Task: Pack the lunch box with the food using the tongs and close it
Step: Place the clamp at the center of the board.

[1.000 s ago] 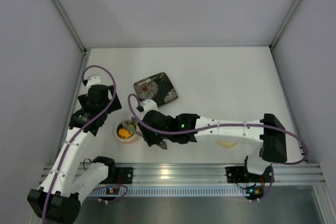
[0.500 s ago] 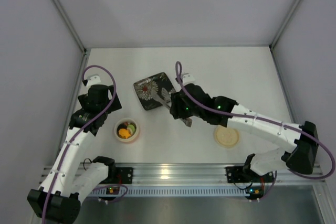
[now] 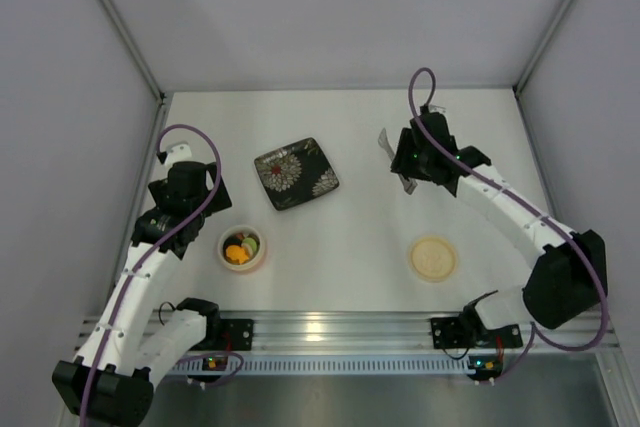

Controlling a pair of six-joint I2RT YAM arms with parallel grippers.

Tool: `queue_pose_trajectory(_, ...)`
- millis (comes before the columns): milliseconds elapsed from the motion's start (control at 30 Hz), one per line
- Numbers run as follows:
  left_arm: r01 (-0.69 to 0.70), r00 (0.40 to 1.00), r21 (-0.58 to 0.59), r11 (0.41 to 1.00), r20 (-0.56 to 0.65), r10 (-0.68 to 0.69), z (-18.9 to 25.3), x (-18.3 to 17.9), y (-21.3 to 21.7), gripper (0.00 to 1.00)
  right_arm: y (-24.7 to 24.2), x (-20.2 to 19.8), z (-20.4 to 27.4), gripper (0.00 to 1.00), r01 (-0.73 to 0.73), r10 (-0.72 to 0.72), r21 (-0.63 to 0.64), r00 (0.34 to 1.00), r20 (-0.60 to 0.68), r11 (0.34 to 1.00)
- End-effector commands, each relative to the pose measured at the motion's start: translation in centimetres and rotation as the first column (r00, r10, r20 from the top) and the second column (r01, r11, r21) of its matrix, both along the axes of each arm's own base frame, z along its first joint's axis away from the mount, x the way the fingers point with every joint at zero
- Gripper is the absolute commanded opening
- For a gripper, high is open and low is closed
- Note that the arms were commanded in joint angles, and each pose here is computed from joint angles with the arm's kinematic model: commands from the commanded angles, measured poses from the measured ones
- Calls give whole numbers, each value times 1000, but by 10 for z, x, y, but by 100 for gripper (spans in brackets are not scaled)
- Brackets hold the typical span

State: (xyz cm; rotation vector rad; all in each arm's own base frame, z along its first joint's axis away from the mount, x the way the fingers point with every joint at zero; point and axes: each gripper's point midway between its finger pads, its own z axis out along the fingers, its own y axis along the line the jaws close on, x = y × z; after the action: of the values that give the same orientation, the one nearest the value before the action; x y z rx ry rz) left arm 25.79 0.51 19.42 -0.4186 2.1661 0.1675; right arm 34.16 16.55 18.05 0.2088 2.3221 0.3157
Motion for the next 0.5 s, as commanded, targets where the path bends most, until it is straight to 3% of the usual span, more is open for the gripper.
queue_pose_trajectory(0,-8,999,1,1000,35,8,8,2,2,99,-31,35,-5,48,107,-108,19,993,38,994)
queue_pose_trajectory(133,-6,999,3,1000,35,6,8,2,2,99,-61,54,-37,48,188,-188,-1,982,-25,982)
queue_pose_trajectory(467,-8,999,3,1000,33,8,8,2,2,99,-82,67,-85,53,220,-216,20,968,-132,975)
